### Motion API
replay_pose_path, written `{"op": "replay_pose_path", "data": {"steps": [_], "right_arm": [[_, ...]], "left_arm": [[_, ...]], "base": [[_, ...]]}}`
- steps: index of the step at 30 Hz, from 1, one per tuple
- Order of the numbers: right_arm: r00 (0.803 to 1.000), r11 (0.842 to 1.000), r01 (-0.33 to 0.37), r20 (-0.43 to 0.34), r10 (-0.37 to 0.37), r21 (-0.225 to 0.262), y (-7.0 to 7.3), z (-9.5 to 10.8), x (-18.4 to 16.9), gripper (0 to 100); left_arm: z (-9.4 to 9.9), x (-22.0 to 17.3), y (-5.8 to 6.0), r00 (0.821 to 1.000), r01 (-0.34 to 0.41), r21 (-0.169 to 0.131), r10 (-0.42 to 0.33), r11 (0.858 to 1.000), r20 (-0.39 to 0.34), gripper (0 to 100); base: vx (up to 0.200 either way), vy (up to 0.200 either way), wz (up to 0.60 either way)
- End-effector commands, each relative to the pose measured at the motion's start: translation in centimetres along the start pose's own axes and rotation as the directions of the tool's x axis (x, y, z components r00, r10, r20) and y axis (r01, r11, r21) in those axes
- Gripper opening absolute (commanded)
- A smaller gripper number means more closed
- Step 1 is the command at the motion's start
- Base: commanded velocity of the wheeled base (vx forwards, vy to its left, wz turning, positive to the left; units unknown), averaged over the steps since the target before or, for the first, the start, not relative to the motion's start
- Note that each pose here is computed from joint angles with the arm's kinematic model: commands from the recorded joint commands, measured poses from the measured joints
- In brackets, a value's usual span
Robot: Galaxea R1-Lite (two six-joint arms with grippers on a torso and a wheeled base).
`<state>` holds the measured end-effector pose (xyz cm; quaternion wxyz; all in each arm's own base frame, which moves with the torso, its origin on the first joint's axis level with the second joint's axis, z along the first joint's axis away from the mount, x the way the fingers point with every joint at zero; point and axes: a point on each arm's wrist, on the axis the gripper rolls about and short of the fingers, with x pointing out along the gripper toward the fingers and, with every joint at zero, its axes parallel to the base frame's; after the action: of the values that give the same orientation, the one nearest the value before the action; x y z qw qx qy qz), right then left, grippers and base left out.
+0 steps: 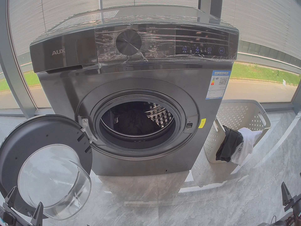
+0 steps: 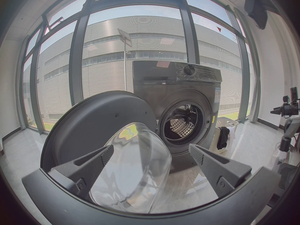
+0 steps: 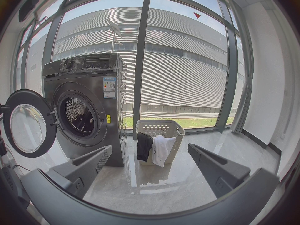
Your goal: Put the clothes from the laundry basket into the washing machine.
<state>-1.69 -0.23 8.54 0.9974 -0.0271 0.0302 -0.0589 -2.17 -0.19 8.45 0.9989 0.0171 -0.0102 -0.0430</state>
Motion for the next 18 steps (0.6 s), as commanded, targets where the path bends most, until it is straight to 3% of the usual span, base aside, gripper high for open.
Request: {"op": "replay_pose_path", "data": {"steps": [1, 3, 7, 16, 18], "right_arm": [[1.0, 1.0, 0.002, 0.031, -0.002, -0.008, 0.22, -0.12, 0.13, 100], [0.998, 0.999, -0.054, -0.027, 0.053, -0.002, 0.37, -0.73, 0.14, 100], [0.999, 0.998, -0.048, -0.021, 0.049, 0.032, 0.32, -0.78, 0.07, 100], [1.0, 0.999, -0.018, -0.02, 0.019, 0.04, 0.24, -0.75, 0.07, 100], [1.0, 0.999, -0.015, -0.02, 0.016, 0.04, 0.24, -0.75, 0.07, 100]], "left_arm": [[-0.26, -0.22, -0.04, 1.0, 0.009, -0.002, -0.009, 1.0, 0.026, 100], [-0.29, -0.2, -0.04, 1.0, 0.008, -0.023, -0.008, 1.0, 0.027, 100], [-0.29, -0.15, 0.0, 0.999, -0.003, -0.035, 0.005, 0.999, 0.041, 100], [-0.32, -0.14, 0.01, 0.999, -0.012, -0.025, 0.012, 1.0, 0.037, 100], [-0.32, -0.14, 0.01, 0.999, -0.012, -0.017, 0.012, 1.0, 0.037, 100]], "base": [[0.0, 0.0, 0.0], [0.0, 0.0, 0.0], [0.0, 0.0, 0.0], [0.0, 0.0, 0.0], [0.0, -0.2, 0.0]]}}
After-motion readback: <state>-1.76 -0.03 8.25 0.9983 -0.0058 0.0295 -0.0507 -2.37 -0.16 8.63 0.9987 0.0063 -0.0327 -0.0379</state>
